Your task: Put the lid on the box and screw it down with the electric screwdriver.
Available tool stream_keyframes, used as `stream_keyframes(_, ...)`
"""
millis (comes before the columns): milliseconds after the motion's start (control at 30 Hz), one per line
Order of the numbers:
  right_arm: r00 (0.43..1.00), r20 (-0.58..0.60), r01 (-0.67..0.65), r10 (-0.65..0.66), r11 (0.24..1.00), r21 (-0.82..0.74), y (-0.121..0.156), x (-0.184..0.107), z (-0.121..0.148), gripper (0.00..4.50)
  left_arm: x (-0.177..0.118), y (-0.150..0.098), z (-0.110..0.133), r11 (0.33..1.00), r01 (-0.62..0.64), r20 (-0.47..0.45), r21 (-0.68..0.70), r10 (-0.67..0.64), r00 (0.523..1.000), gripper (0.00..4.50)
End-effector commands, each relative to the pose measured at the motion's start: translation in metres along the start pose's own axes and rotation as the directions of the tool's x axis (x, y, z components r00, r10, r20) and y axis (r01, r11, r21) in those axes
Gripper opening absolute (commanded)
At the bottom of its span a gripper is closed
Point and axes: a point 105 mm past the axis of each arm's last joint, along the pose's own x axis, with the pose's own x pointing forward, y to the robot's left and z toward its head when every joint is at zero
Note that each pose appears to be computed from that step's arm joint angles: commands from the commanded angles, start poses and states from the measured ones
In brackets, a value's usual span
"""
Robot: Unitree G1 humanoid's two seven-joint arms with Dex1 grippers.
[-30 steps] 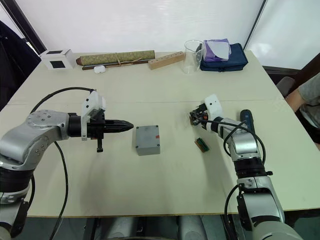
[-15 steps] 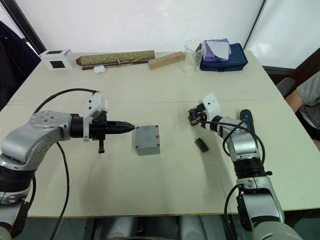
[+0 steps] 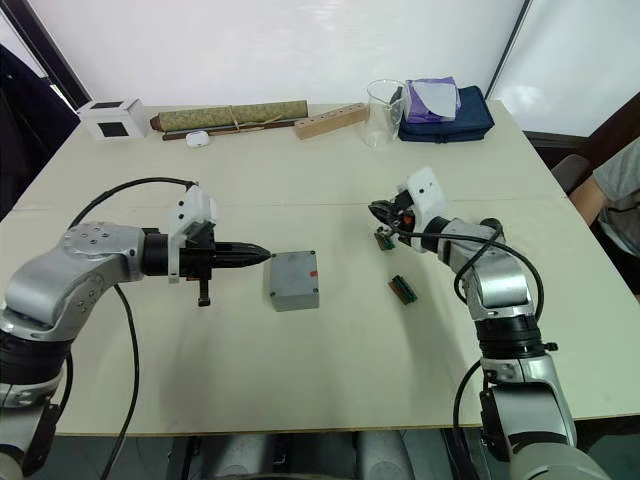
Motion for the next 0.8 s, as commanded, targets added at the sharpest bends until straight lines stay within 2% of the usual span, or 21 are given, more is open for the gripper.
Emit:
stream_keyframes(33,0.983,0.091,-0.156,0.157,0.988,-0.014,0.041,-0.002,0.028,0.02,-0.006,0.002,-0.006,1.000,-0.017,-0.009,0.004,0.017,1.000,0.00)
stream_keyframes(300,0.959,0.069,-0.275,0.275,0.961,-0.005,0.088,0.005,0.019,0.02,-0.009,0.001,-0.019,0.999,-0.033,-0.025,-0.040,0.032,0.999,0.00)
stream_keyframes(533,0.952,0.039,-0.303,0.303,0.953,-0.010,0.100,0.012,0.009,0.02,-0.013,0.000,-0.018,0.997,-0.047,-0.007,-0.064,0.047,0.999,0.00)
stream_keyframes(800,0.955,0.017,-0.294,0.295,0.956,-0.022,0.099,0.016,0.001,0.02,-0.012,0.002,-0.013,0.997,-0.054,0.004,-0.062,0.054,0.999,0.00)
